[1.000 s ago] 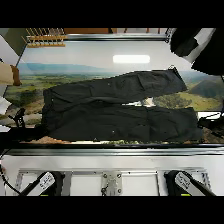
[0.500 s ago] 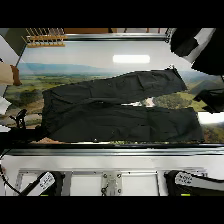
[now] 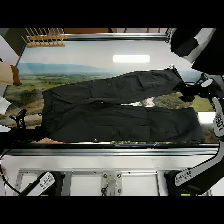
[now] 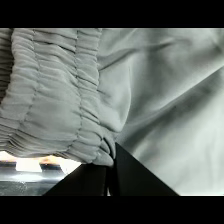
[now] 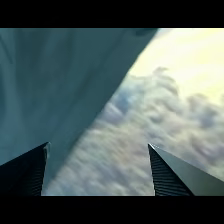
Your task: Fold the clothes and pants, and hang the long-sleeved shirts on hangers.
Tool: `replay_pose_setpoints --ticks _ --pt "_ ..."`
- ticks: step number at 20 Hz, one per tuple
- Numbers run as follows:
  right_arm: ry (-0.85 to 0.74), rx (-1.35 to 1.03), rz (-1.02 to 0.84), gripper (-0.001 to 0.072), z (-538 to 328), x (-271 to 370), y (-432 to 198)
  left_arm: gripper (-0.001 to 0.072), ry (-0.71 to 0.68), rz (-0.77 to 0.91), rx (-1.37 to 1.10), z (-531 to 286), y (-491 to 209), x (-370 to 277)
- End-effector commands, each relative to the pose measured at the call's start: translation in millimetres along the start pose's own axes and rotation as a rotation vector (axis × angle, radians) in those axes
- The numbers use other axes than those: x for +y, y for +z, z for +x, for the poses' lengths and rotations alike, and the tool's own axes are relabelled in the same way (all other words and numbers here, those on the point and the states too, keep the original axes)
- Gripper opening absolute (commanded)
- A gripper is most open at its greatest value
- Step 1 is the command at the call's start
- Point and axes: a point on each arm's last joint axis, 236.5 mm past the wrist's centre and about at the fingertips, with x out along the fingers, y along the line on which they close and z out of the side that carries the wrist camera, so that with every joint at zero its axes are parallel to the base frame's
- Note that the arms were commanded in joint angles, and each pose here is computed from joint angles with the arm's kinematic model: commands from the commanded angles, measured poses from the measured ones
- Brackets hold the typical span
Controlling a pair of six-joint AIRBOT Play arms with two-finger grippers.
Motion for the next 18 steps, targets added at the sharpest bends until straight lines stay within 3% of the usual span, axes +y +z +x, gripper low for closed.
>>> replay_pose_setpoints --ticks 1,2,6,7,13,18 --pt "0.013 -0.028 -0.016 0.0666 25.5 14.3 -2.3 0.0018 0.0 -0.001 -0.001 -0.2 0.0 0.2" --pt "0.016 -0.037 -0.021 0.0636 26.3 17.4 -1.5 0.0018 0.001 0.0 -0.001 -0.2 0.0 0.3" --pt "0.007 -0.04 -0.045 0.0054 21.1 18.1 -0.6 0.0018 0.004 0.0 -0.004 -0.2 0.7 1.0" --pt "-0.015 -0.046 -0.08 0.002 13.5 16.1 1.5 0.0018 0.014 0.005 -0.003 -0.2 0.5 3.4" --pt "-0.297 0.009 -0.303 0.0019 -65.6 -32.4 -15.9 0.0018 0.03 0.006 -0.023 -0.4 5.1 7.5" --pt "-0.333 0.081 -0.293 0.002 -80.8 -63.7 -74.4 0.0018 0.03 0.006 -0.023 -0.4 5.2 7.3"
